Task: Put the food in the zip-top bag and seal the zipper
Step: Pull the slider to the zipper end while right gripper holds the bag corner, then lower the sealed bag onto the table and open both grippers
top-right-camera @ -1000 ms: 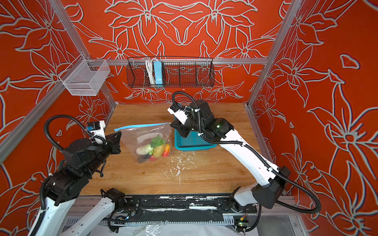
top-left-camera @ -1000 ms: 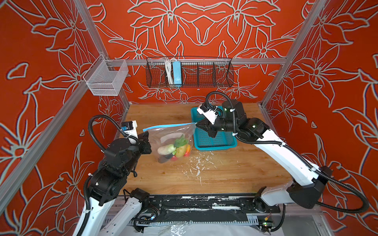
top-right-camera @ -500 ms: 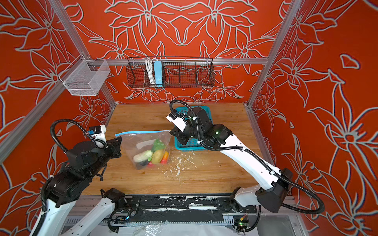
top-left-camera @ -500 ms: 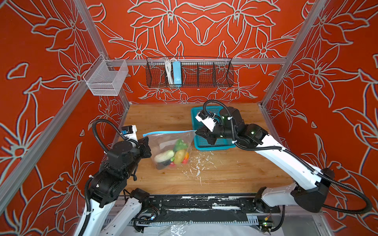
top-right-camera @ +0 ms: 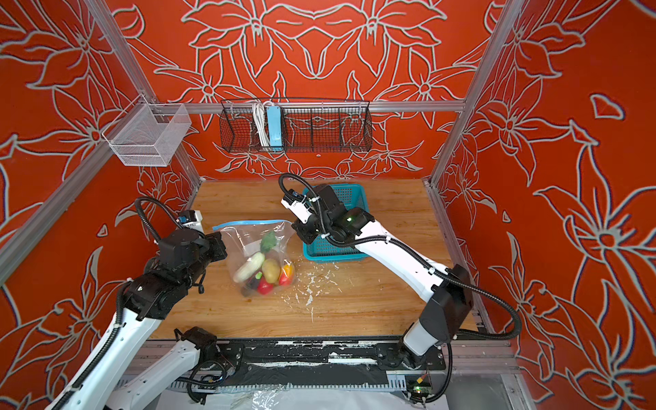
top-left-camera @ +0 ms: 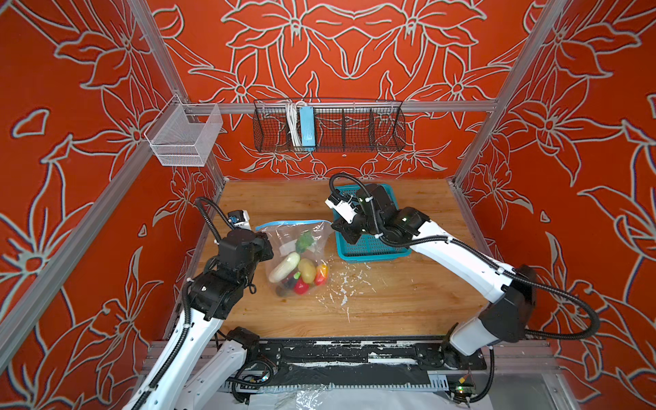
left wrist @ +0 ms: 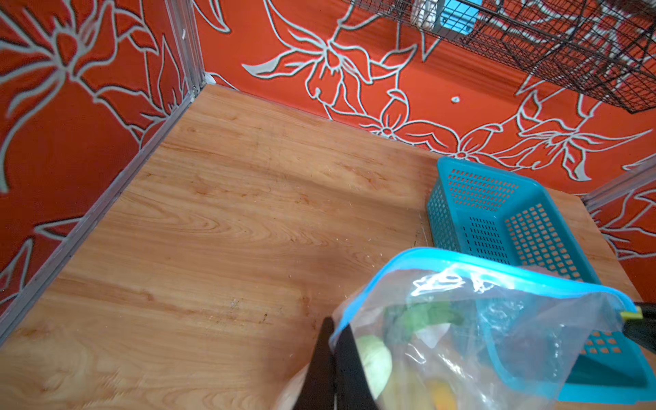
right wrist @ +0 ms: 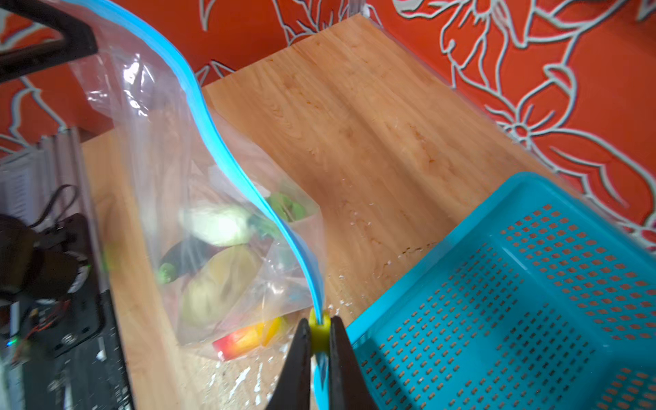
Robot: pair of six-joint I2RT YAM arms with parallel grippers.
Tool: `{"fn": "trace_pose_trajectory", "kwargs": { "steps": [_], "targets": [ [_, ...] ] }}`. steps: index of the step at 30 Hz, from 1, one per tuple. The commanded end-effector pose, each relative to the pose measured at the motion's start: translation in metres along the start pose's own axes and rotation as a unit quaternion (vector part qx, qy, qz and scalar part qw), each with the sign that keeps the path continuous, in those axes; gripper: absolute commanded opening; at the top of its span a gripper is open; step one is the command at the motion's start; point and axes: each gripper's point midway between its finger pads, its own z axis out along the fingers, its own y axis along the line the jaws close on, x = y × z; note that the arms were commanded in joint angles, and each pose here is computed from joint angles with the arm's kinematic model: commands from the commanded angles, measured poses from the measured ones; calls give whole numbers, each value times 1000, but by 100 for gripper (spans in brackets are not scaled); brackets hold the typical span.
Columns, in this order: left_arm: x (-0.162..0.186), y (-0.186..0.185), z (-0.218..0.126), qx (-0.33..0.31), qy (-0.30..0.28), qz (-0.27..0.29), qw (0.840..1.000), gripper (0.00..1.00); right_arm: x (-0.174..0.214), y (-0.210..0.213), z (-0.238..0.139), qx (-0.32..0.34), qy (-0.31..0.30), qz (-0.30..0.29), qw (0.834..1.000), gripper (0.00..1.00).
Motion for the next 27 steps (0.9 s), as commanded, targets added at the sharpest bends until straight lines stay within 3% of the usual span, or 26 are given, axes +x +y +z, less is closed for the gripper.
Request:
{"fn": "trace_pose_trajectory", "kwargs": {
  "steps": [1,10,27],
  "targets": [
    [-23,2,11,-21,-38,-5,999,0,-21,-16,6,34,-20,-21,999,0],
    [-27,17,60,-23,-14,-42,999,0,-35,-55,42,47,-24,-4,999,0],
    [-8,54,171,-56,44,-100,992,0,-14,-120,141,40,7,16,999,0]
  ]
}}
